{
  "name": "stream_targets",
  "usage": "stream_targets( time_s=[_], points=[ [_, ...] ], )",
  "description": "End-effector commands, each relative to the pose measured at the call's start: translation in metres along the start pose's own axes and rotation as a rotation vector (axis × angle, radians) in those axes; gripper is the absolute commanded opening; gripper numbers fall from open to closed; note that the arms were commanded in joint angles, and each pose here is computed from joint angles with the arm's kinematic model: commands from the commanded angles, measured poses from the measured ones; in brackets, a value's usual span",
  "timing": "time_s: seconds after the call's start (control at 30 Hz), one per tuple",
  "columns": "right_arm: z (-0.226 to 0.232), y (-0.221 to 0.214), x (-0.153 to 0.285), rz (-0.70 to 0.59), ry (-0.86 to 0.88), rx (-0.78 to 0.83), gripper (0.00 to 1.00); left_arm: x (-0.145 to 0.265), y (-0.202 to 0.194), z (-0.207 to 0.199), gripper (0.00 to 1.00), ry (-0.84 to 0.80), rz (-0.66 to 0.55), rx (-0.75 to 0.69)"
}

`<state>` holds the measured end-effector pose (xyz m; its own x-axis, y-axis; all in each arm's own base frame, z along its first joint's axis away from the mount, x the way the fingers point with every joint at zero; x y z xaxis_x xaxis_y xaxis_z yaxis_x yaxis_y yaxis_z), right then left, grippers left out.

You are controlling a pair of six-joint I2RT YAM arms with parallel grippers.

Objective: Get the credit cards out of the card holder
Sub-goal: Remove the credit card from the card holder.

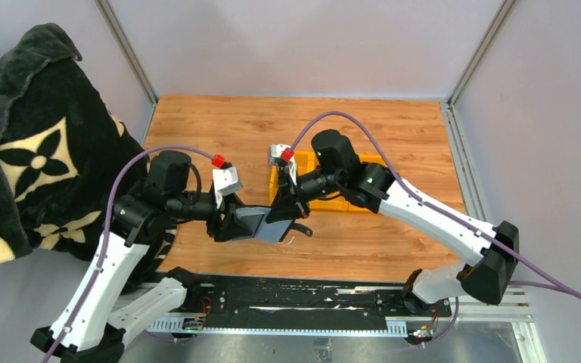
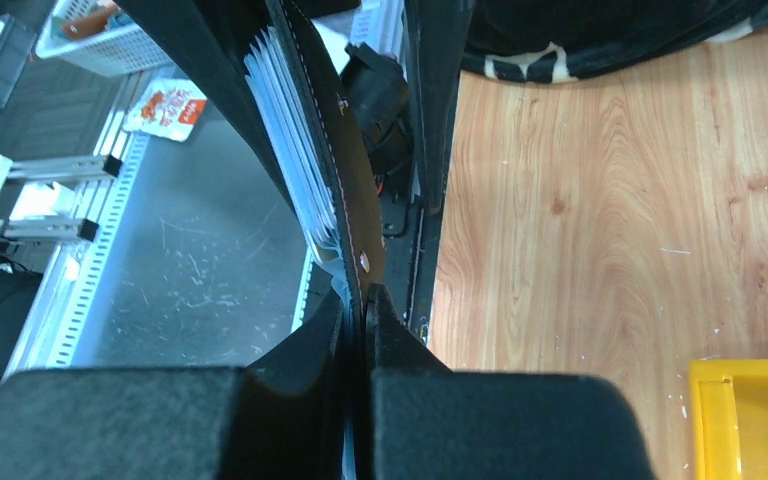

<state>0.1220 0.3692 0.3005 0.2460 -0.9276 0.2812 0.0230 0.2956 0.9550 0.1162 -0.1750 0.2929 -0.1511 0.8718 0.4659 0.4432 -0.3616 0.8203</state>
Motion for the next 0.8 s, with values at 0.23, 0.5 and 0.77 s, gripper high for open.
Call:
stream_targets(
  time_s=[0.23,0.5,0.77],
  points=[
    [0.024,0.047,0.024,-0.137,-0.051,-0.023,0.00,-0.003,0.044,-0.027,0.42,-0.124,-0.298,0.120],
    [0.033,0.053,0.036,-0.177,-0.048,0.028,0.00,0.005,0.050,-0.059,0.32,-0.300,-0.286,0.191],
    [0.034,0.056,0.038,-0.191,-0.039,0.033,0.12,0.010,0.058,-0.065,0.19,-0.321,-0.307,0.200]
  ],
)
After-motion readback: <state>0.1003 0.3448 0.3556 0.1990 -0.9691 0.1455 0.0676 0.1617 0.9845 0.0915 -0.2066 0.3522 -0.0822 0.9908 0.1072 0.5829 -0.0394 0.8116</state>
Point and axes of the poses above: each gripper's point midway between its finger pads, its own x axis back along the fingers, its own z axis along the line the jaws close on, y = z × x, the point moved 1 cm from there along x, back along the fingers, and after that the axes turned 12 degrees about x, right-handed, at the moved point
